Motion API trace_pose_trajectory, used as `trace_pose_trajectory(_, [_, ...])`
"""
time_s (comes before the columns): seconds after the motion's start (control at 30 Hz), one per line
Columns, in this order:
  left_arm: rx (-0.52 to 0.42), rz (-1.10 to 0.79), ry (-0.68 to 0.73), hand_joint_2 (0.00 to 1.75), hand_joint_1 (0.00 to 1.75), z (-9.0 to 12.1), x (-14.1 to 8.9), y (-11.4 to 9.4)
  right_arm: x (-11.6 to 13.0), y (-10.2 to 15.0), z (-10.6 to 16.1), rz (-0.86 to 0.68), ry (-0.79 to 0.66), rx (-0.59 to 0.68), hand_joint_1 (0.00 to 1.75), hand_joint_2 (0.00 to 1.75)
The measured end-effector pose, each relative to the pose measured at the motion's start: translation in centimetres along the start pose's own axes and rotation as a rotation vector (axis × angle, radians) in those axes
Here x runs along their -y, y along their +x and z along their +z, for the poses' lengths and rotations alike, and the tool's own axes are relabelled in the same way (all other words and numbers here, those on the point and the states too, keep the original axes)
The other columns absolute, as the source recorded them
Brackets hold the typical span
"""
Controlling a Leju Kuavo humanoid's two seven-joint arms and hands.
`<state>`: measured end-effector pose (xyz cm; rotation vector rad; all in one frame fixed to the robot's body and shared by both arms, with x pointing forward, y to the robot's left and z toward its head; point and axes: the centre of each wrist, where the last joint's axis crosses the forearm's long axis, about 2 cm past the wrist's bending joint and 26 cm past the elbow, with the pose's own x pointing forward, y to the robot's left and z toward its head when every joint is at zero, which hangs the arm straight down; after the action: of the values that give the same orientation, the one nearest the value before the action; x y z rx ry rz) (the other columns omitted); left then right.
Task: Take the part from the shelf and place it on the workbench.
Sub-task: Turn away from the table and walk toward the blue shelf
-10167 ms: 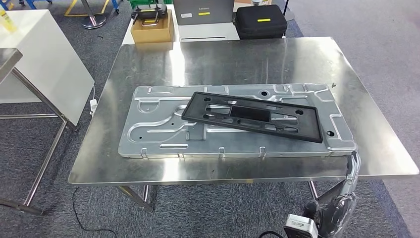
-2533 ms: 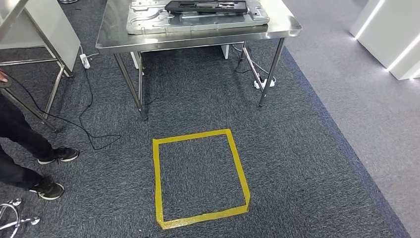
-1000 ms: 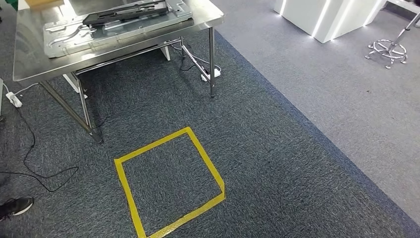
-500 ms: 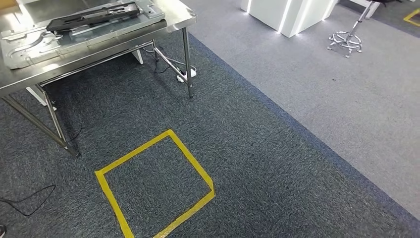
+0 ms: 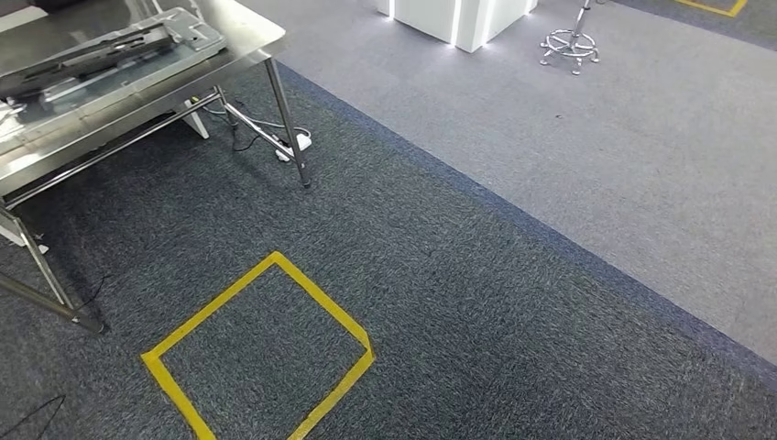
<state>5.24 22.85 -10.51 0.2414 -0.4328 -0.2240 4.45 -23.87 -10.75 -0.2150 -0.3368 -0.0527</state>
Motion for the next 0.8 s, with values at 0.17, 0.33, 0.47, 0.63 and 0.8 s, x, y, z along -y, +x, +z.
trace_pose_trajectory(0.17, [-0.006,0.0,-0.001,0.0,0.0,0.1,0.06,-0.28,-0.01,-0.05,0.02,0.002,0.002,-0.001,0.0,0.0])
trace_pose_trajectory(0.33, [-0.002,0.001,0.001,0.0,0.0,0.06,0.02,-0.2,-0.13,0.02,0.04,0.007,0.006,0.002,0.0,0.0])
trace_pose_trajectory(0.47, [0.003,0.002,0.0,0.0,0.0,0.05,0.06,-0.09,-0.13,-0.27,0.11,0.012,0.005,-0.003,0.0,0.0])
trace_pose_trajectory(0.63, [-0.002,0.002,-0.002,0.0,0.0,0.13,0.11,-0.34,-0.13,-0.29,0.11,0.014,0.006,-0.004,0.0,0.0])
trace_pose_trajectory(0.8, [-0.001,0.003,-0.004,0.0,0.0,0.11,0.13,-0.23,-0.15,-0.2,0.1,0.017,0.007,-0.009,0.0,0.0])
